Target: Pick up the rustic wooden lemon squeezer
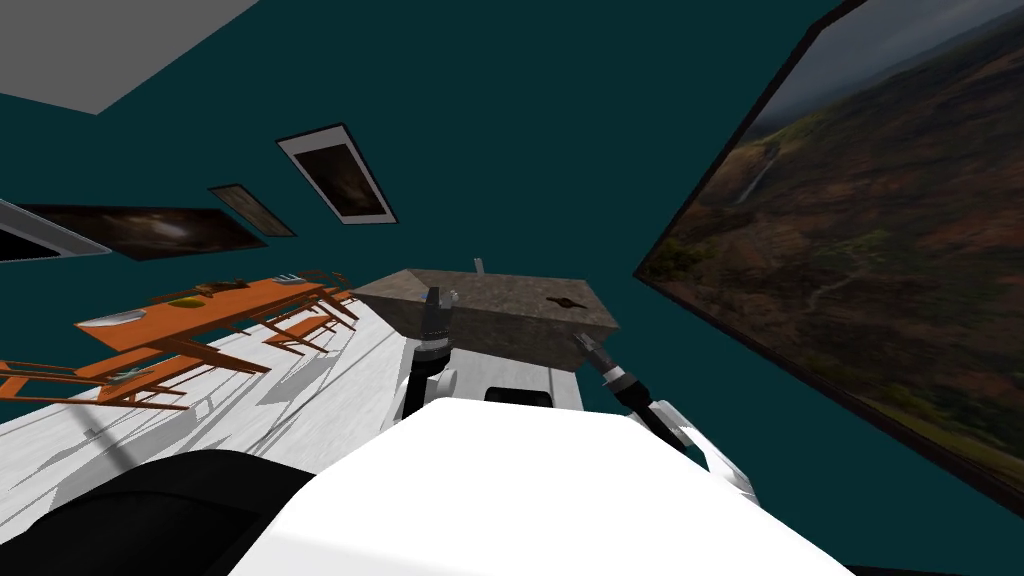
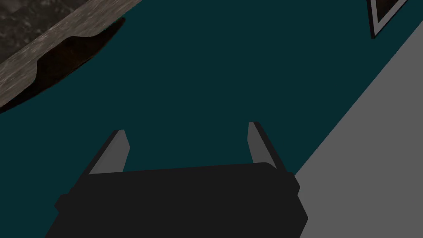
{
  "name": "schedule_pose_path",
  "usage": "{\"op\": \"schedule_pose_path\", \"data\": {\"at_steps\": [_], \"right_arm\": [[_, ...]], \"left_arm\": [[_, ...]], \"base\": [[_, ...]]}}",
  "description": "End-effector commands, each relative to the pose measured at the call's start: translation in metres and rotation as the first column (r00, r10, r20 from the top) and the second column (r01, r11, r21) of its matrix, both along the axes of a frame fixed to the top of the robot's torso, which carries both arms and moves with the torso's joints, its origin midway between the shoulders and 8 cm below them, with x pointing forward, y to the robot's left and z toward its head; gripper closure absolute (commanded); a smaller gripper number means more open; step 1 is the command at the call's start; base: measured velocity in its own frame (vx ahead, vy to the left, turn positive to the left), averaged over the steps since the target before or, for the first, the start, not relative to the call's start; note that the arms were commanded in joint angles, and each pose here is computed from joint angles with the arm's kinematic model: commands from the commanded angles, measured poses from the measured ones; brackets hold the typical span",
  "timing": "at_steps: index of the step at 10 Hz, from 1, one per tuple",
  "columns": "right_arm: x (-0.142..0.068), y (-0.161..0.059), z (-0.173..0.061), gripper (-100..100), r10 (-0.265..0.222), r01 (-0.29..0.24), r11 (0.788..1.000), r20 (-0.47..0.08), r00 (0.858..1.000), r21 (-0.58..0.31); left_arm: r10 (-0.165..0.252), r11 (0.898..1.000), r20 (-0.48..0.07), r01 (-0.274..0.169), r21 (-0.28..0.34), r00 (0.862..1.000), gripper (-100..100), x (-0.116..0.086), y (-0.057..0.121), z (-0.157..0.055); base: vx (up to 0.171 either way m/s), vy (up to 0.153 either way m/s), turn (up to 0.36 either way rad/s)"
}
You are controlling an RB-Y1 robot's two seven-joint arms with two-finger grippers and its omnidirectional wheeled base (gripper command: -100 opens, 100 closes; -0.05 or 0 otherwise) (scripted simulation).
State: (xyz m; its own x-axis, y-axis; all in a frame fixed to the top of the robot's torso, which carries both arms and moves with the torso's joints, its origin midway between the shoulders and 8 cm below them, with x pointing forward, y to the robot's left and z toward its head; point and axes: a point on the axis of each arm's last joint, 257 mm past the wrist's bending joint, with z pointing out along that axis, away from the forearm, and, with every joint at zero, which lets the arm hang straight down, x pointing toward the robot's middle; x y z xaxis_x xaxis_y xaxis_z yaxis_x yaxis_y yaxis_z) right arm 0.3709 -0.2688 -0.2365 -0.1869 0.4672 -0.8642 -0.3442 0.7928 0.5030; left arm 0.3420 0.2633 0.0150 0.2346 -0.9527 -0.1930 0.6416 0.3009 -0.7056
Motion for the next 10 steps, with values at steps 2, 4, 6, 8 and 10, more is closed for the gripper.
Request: {"op": "schedule_pose_path", "data": {"at_steps": [2, 4, 6, 8, 10], "right_arm": [[-0.004, -0.022, -0.032, -100, -0.002, -0.005, 0.993, -0.065, 0.998, -0.117], [-0.011, -0.042, -0.058, -100, -0.010, -0.016, 0.976, -0.120, 0.993, -0.217], [-0.020, -0.065, -0.083, -100, -0.023, -0.033, 0.948, -0.172, 0.985, -0.316], [-0.031, -0.091, -0.105, -100, -0.040, -0.057, 0.910, -0.222, 0.974, -0.411], [-0.043, -0.119, -0.124, -100, -0.060, -0.086, 0.861, -0.268, 0.961, -0.501]], "left_arm": [[0.000, 1.000, 0.000, 0.000, 0.000, 1.000, 0, 0.000, 0.000, 0.000], [0.000, 1.000, 0.000, 0.000, 0.000, 1.000, 0, 0.000, 0.000, 0.000], [0.000, 1.000, 0.000, 0.000, 0.000, 1.000, 0, 0.000, 0.000, 0.000], [0.000, 1.000, 0.000, 0.000, 0.000, 1.000, 0, 0.000, 0.000, 0.000], [0.000, 1.000, 0.000, 0.000, 0.000, 1.000, 0, 0.000, 0.000, 0.000]], "base": [[0.008, 0.092, 0.036], [0.019, 0.100, 0.038], [0.028, 0.115, 0.043], [0.032, 0.094, 0.053], [0.025, 0.127, 0.050]]}}
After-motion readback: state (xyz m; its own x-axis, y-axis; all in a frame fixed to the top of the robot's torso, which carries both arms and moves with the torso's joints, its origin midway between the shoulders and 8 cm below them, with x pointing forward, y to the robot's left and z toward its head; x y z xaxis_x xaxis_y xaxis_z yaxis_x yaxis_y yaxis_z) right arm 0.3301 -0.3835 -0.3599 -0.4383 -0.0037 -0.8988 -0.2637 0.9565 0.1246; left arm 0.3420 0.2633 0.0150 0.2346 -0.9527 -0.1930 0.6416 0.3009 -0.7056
